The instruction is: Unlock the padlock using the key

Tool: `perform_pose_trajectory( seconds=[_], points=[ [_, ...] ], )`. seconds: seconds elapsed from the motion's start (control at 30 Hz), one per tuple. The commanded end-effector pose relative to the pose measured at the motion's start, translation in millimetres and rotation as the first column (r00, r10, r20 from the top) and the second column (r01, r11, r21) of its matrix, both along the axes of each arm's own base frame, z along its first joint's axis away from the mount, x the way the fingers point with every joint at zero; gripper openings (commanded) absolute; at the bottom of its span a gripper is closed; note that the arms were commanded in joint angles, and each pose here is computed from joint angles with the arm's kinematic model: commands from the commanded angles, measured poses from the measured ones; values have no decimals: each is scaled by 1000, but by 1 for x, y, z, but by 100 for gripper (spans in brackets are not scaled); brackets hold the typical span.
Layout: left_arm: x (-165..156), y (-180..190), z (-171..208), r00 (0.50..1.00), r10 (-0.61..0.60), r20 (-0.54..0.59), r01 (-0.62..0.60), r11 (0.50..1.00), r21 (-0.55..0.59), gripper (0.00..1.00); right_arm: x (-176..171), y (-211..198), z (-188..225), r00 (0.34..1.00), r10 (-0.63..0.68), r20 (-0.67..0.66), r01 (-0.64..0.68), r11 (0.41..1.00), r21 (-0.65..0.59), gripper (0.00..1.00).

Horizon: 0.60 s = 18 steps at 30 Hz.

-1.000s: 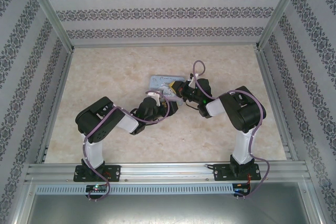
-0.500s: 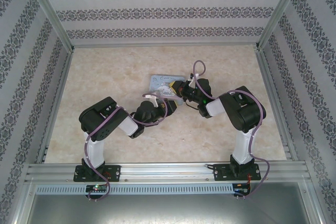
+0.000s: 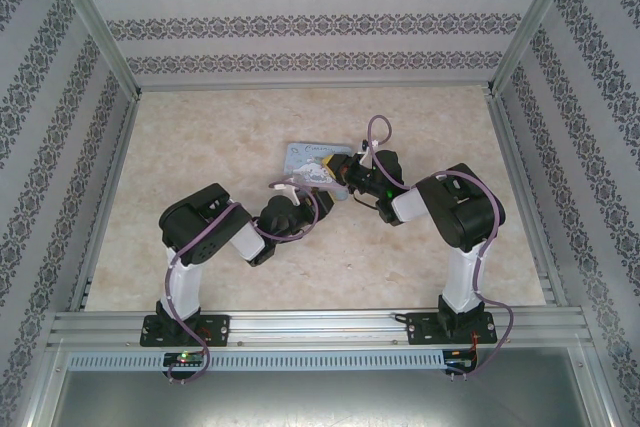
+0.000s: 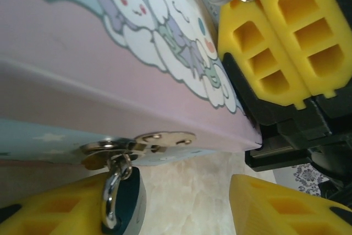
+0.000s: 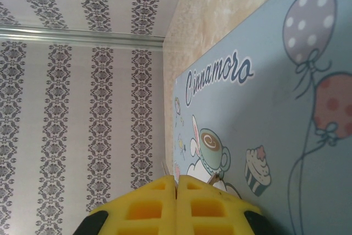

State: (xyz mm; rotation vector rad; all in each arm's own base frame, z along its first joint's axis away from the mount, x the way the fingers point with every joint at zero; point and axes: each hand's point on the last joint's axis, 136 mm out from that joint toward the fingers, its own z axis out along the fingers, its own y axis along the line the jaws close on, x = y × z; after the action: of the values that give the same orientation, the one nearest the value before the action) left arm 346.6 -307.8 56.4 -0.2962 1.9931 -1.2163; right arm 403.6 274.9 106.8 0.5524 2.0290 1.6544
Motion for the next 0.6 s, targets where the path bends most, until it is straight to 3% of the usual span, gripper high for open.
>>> perform_pose_trajectory(
  seconds=[0.0, 0.57],
  points=[
    [-1, -2, -7, 1000, 15, -8, -15, 1000, -9, 51, -2, -3, -14, 1000, -7, -29, 7, 1000, -10, 0],
    [2, 0, -10, 999, 36, -28, -36, 999, -11, 16, 3, -6, 1, 1000, -5, -4, 5, 1000, 9, 0]
  ],
)
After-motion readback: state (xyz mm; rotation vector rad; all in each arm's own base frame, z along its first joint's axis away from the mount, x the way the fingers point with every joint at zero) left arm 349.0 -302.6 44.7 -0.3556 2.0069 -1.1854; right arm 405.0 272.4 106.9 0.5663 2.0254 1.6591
